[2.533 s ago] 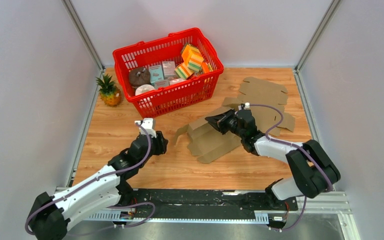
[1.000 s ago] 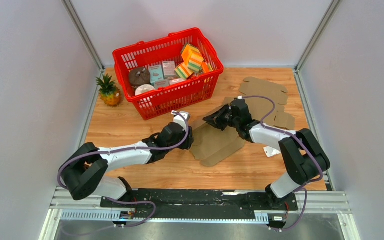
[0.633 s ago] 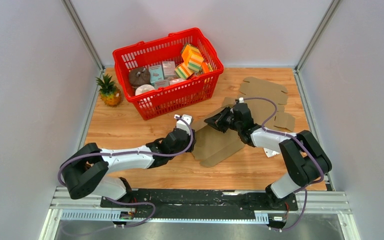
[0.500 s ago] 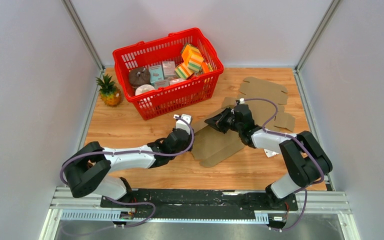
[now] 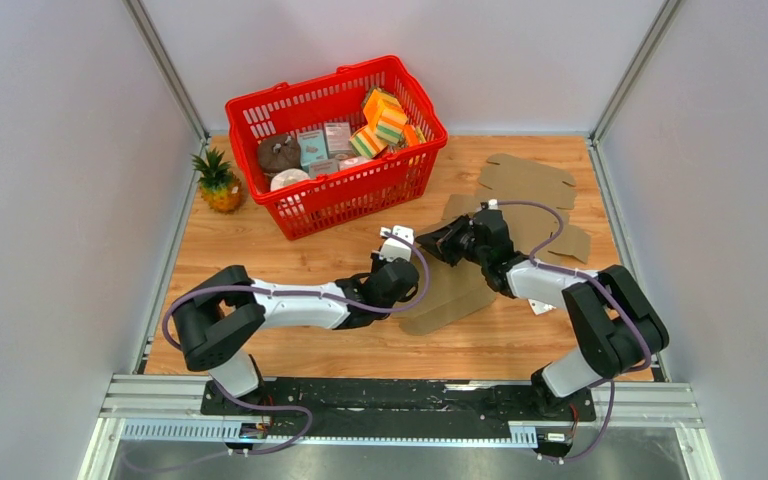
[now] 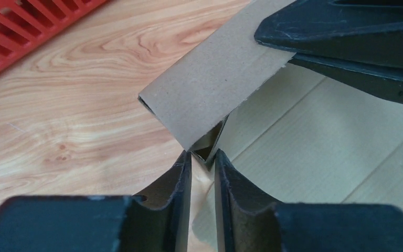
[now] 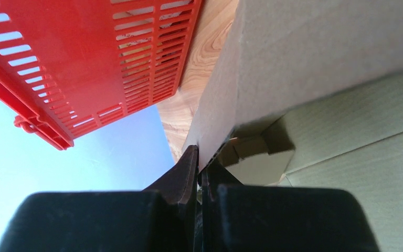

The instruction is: Fold the paper box

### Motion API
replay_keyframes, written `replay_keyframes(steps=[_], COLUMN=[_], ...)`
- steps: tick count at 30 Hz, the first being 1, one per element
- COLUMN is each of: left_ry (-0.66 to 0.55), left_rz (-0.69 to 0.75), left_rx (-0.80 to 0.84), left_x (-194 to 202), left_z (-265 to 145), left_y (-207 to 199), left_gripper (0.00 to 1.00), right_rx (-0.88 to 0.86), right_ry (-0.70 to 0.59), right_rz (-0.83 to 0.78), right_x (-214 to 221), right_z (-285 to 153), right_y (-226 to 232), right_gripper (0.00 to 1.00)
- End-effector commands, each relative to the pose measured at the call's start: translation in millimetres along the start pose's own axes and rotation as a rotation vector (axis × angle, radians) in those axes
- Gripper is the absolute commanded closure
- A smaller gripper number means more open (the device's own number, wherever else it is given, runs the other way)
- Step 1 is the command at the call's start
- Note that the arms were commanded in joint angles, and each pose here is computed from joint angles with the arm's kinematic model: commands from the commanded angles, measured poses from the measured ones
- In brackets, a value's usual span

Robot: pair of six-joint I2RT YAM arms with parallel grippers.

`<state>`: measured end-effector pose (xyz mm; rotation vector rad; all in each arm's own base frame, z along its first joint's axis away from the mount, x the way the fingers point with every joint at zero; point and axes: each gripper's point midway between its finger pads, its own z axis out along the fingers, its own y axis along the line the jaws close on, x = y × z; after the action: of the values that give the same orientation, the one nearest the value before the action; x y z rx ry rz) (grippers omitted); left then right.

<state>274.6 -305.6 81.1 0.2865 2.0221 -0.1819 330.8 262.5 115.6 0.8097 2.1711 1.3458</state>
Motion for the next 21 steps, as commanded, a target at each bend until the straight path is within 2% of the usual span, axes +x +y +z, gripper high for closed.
replay_keyframes(steps=[1, 5, 6, 8, 11, 14, 17, 18, 19, 21], left_ry=[-0.073, -0.07, -0.07, -0.068, -0.067, -0.077, -0.088, -0.088, -0.082, -0.072], left_rz=[-0.053, -0.047, -0.047, -0.049, -0.048, -0.033, -0.022, -0.02, -0.016, -0.012], left_rx=[-0.146, -0.181, -0.183, -0.207, -0.242, -0.275, -0.348, -0.37, -0.412, -0.453], left_x=[-27.6, -22.4, -21.4, -17.1, -14.6, -15.0, -13.7, -12.9, -12.0, -10.2], left_z=[6.2, 9.7, 9.9, 12.0, 14.7, 17.3, 19.0, 19.1, 18.4, 18.0], left_y=[9.3, 12.8, 12.7, 15.8, 19.9, 22.5, 31.9, 34.6, 40.1, 44.9], left_gripper=[0.79, 0.79, 0.77, 0.67, 0.65, 0.69, 0.8, 0.94, 1.0, 1.0], right_rx=[0.033, 0.058, 0.067, 0.065, 0.065, 0.066, 0.08, 0.082, 0.084, 0.093], right_ry=[0.013, -0.016, -0.017, -0.018, -0.02, -0.017, -0.025, -0.029, -0.029, -0.013], right_rz=[0.04, 0.07, 0.072, 0.082, 0.089, 0.1, 0.128, 0.151, 0.159, 0.161], right_x=[7.2, 9.6, 10.8, 12.8, 16.3, 19.5, 23.0, 23.5, 26.0, 30.7], right_z=[-7.0, -9.5, -9.4, -9.4, -9.7, -10.1, -11.8, -12.5, -13.4, -14.6], right_y=[-6.1, -16.7, -20.4, -20.4, -22.0, -22.3, -27.3, -27.7, -28.9, -31.5], right_gripper=[0.95, 0.97, 0.97, 0.99, 0.99, 0.99, 1.0, 1.0, 1.0, 1.0])
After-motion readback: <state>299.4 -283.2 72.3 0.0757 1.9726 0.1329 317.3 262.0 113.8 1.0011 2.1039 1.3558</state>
